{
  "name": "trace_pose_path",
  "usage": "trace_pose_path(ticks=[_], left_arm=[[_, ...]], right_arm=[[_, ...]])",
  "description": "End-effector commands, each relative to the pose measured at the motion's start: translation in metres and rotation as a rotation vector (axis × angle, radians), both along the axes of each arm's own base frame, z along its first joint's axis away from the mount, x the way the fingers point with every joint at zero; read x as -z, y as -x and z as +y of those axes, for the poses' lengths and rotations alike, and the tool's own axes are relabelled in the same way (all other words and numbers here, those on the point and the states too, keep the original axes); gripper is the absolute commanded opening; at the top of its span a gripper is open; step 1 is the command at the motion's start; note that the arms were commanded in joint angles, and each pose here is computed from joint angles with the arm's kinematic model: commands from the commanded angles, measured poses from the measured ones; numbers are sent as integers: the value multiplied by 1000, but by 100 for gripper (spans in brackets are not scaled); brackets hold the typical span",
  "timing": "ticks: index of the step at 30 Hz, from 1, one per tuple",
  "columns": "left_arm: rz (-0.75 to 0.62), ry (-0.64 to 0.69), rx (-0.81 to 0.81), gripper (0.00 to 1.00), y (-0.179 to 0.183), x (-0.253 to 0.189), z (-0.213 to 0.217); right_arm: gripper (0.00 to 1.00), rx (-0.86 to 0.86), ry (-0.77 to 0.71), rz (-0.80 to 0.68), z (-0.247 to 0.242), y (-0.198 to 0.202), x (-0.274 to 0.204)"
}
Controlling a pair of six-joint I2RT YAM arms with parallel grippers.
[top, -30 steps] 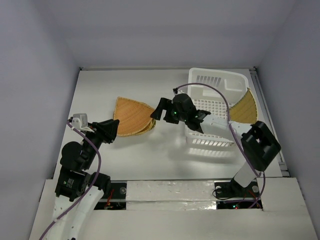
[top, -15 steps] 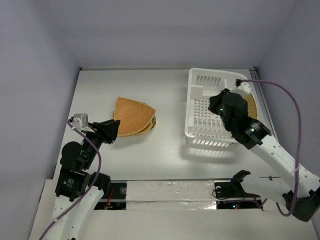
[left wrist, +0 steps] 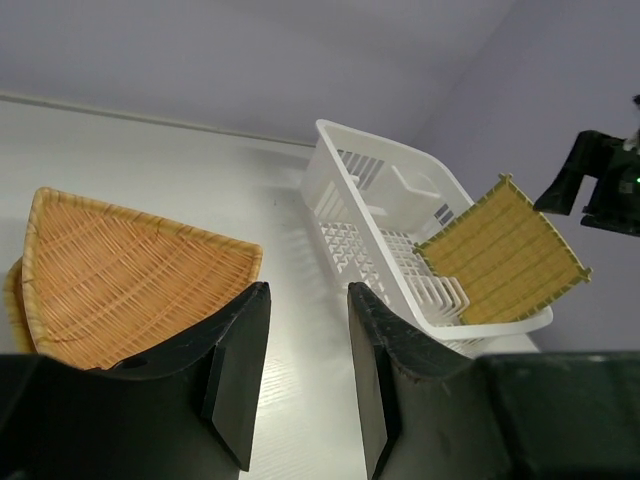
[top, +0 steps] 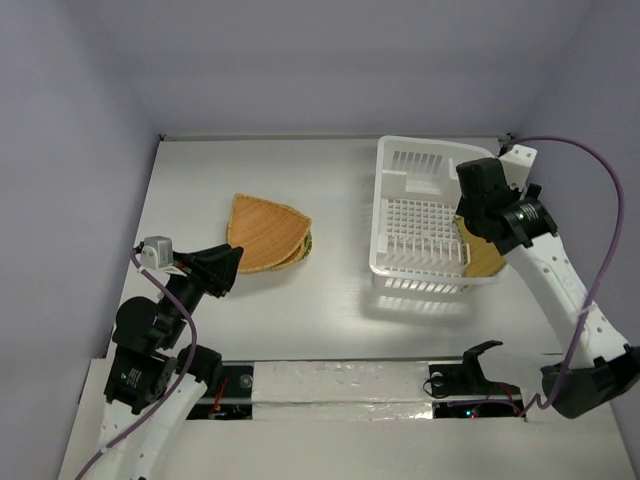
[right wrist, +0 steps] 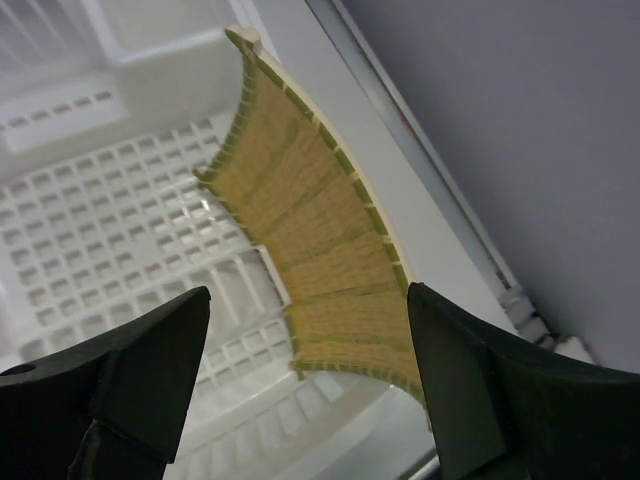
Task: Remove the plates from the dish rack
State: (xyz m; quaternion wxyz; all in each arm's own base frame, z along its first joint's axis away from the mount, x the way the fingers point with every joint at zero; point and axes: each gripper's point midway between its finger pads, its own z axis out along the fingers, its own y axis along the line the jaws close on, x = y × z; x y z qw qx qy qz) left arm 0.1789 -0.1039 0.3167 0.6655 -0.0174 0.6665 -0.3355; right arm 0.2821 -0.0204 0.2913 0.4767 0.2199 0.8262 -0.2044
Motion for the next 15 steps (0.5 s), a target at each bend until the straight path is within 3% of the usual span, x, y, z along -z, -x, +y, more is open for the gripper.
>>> trace_pose_path(ticks=[1,8,15], left_arm=[[-57,28,13,34,6,-16,-1],[-64,31,28,35,10,-17,-2],[-60,31,28,35,10,-17,-3]], right_arm=[[85,18,111,174,-22,14,5],[83,90,149,281,-59,0,20],[69,-47,-29,250,-56,-34,39]])
